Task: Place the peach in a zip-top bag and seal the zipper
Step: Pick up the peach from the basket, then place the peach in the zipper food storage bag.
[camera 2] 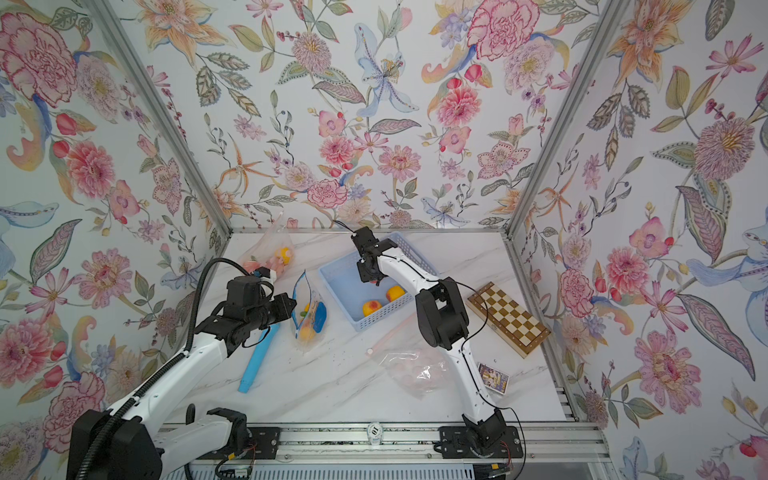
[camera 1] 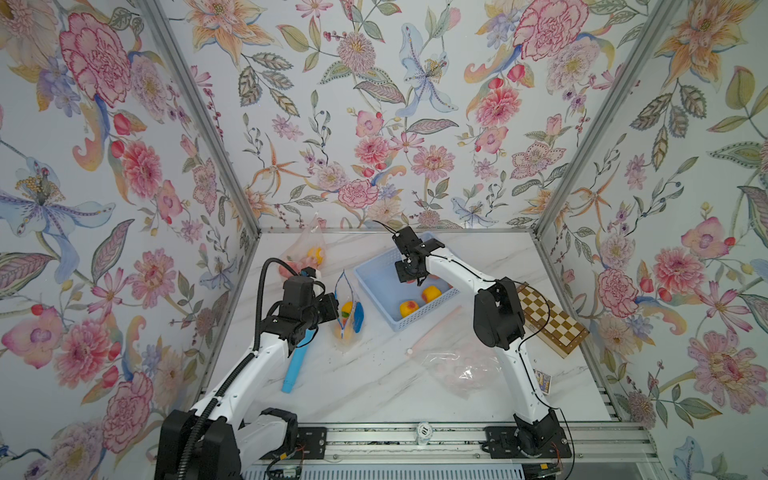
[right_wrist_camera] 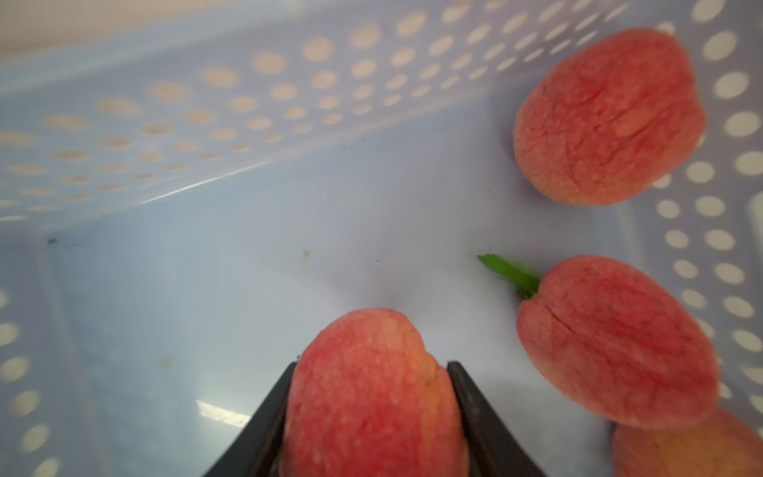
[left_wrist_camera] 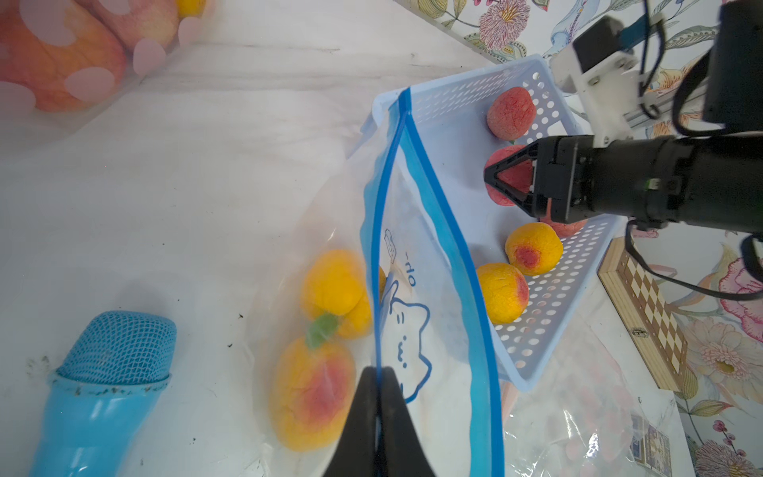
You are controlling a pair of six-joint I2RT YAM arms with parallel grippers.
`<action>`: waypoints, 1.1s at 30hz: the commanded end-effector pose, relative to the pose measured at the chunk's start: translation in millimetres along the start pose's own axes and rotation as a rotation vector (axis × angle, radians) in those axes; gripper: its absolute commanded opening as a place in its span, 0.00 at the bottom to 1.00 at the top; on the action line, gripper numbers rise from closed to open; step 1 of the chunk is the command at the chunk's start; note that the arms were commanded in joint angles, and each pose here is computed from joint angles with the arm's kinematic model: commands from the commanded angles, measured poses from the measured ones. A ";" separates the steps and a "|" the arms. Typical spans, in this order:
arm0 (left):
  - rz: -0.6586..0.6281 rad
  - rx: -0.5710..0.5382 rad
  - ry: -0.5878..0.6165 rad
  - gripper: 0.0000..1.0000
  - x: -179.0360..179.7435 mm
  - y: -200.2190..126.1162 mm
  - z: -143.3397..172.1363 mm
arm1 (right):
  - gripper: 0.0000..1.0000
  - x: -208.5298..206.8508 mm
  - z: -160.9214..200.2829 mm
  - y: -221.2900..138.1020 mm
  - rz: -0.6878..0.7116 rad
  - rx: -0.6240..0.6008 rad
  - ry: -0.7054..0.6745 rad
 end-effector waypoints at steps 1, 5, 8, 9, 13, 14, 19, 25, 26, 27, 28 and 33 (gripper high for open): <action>0.014 -0.016 -0.007 0.06 1.4 0.2 -1.6 | 0.47 21.6 -19.4 -70.9 -0.072 -0.133 -0.021; 0.016 -0.012 -0.009 0.06 1.8 2.1 -1.3 | 0.45 57.1 -24.5 -113.3 -0.168 -0.224 -0.068; 0.018 -0.014 -0.008 0.06 1.7 2.4 -1.3 | 0.45 81.3 -25.5 -136.8 -0.263 -0.275 -0.089; 0.018 -0.014 -0.009 0.06 1.8 2.5 -0.8 | 0.45 88.9 -25.8 -143.9 -0.301 -0.291 -0.093; 0.017 -0.018 -0.011 0.06 2.5 2.6 -0.6 | 0.45 115.0 -25.4 -162.3 -0.451 -0.330 -0.100; 0.018 -0.017 -0.011 0.06 2.6 2.8 -0.2 | 0.45 121.4 -25.1 -164.0 -0.492 -0.334 -0.100; 0.022 -0.016 -0.012 0.06 2.7 3.9 -0.2 | 0.44 146.2 -20.6 -162.2 -0.614 -0.318 -0.107; 0.026 -0.020 -0.014 0.05 2.5 4.6 -0.2 | 0.45 159.1 -12.7 -141.9 -0.636 -0.258 -0.100; 0.026 -0.020 -0.017 0.05 2.8 4.8 -0.2 | 0.45 160.1 -11.5 -138.0 -0.637 -0.247 -0.097; 0.028 -0.021 -0.019 0.05 2.8 4.9 -0.2 | 0.44 161.3 -9.8 -134.2 -0.636 -0.236 -0.095; 0.031 -0.020 -0.019 0.05 2.5 4.9 -0.1 | 0.45 161.3 -8.9 -130.2 -0.632 -0.228 -0.092; 0.034 -0.028 -0.022 0.05 1.7 3.3 -0.8 | 0.45 161.9 -0.5 -109.3 -0.594 -0.179 -0.072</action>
Point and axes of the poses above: each gripper's point midway between its finger pads, its own y axis out along the fingers, its own x axis along the line the jaws close on, z = x × y, the point moved 10 cm from there along -y, back along the fingers, and after that the axes turned 5 degrees about -y, right-handed, at the moved point
